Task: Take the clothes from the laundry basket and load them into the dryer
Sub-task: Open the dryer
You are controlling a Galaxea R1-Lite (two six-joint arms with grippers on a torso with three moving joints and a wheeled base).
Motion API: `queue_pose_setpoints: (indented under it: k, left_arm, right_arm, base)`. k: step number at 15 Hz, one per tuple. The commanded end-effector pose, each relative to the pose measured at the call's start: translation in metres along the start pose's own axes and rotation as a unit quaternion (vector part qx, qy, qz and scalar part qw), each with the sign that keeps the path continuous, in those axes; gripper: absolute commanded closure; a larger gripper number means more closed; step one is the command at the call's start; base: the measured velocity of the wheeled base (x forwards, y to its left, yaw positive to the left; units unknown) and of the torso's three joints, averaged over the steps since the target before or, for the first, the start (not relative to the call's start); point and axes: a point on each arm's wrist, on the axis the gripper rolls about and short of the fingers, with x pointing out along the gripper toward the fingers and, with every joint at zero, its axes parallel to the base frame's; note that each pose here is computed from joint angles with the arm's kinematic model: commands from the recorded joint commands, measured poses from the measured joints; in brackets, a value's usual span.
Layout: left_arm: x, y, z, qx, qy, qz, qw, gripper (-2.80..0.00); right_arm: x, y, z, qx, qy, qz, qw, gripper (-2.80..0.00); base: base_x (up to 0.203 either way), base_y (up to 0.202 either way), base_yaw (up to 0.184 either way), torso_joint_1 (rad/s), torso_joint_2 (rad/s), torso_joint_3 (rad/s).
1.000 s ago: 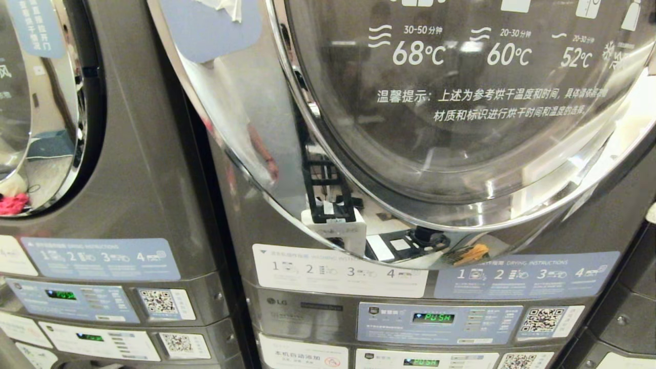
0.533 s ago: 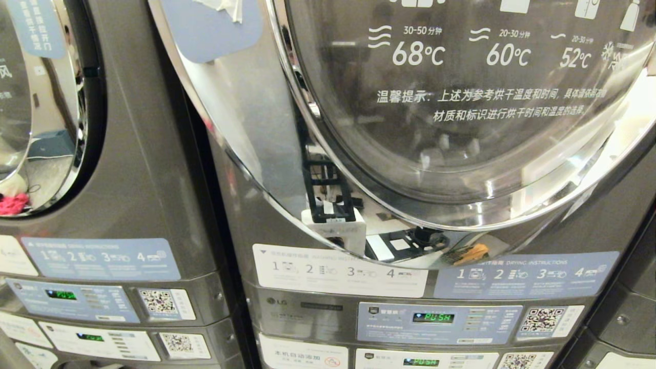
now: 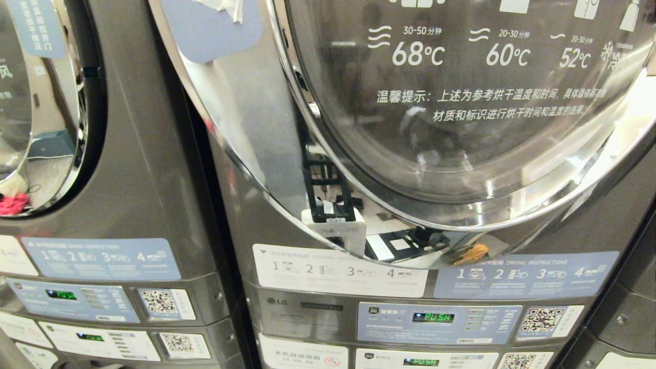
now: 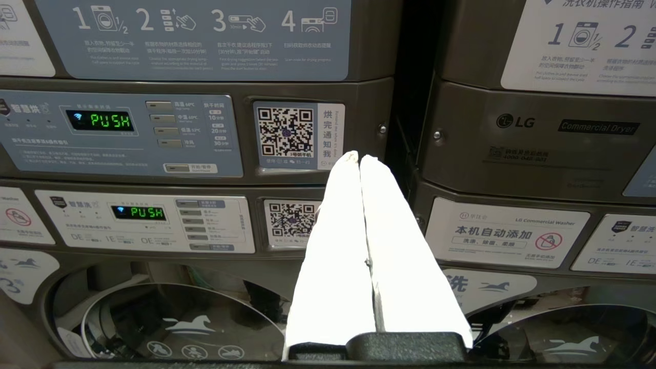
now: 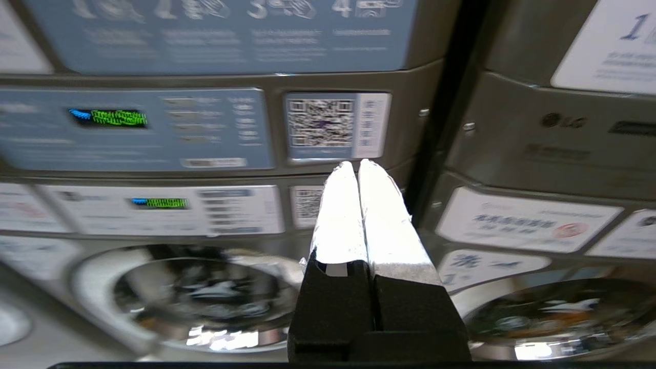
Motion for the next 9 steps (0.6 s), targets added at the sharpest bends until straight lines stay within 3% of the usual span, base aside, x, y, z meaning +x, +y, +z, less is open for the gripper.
queue_pose_setpoints:
  k: [1, 3, 5, 9]
  left_arm:
    - [0.0, 0.0, 0.0, 0.0, 0.0, 0.0, 1.0, 0.0]
    - [0.0, 0.0, 0.0, 0.0, 0.0, 0.0, 1.0, 0.0]
    - [0.0, 0.0, 0.0, 0.0, -0.001, -0.001, 1.0, 0.0]
    - [0.0, 0.0, 0.0, 0.0, 0.0, -0.001, 1.0, 0.0]
  right_arm:
    - [0.011, 0.001, -0.02, -0.029, -0.007, -0.012, 0.999, 0.0]
    - [0.022, 0.002, -0.033, -0.049, -0.053, -0.031, 0.997, 0.0]
    - [0.023, 0.002, -0.036, -0.068, -0.058, -0.049, 0.995, 0.0]
    - [0.017, 0.004, -0.042, -0.05, -0.07, -0.017, 0.996, 0.0]
  base:
    - [0.0, 0.0, 0.0, 0.0, 0.0, 0.0]
    - [0.0, 0.0, 0.0, 0.0, 0.0, 0.0]
    - [0.0, 0.0, 0.0, 0.0, 0.0, 0.0]
    - [0.0, 0.0, 0.0, 0.0, 0.0, 0.0]
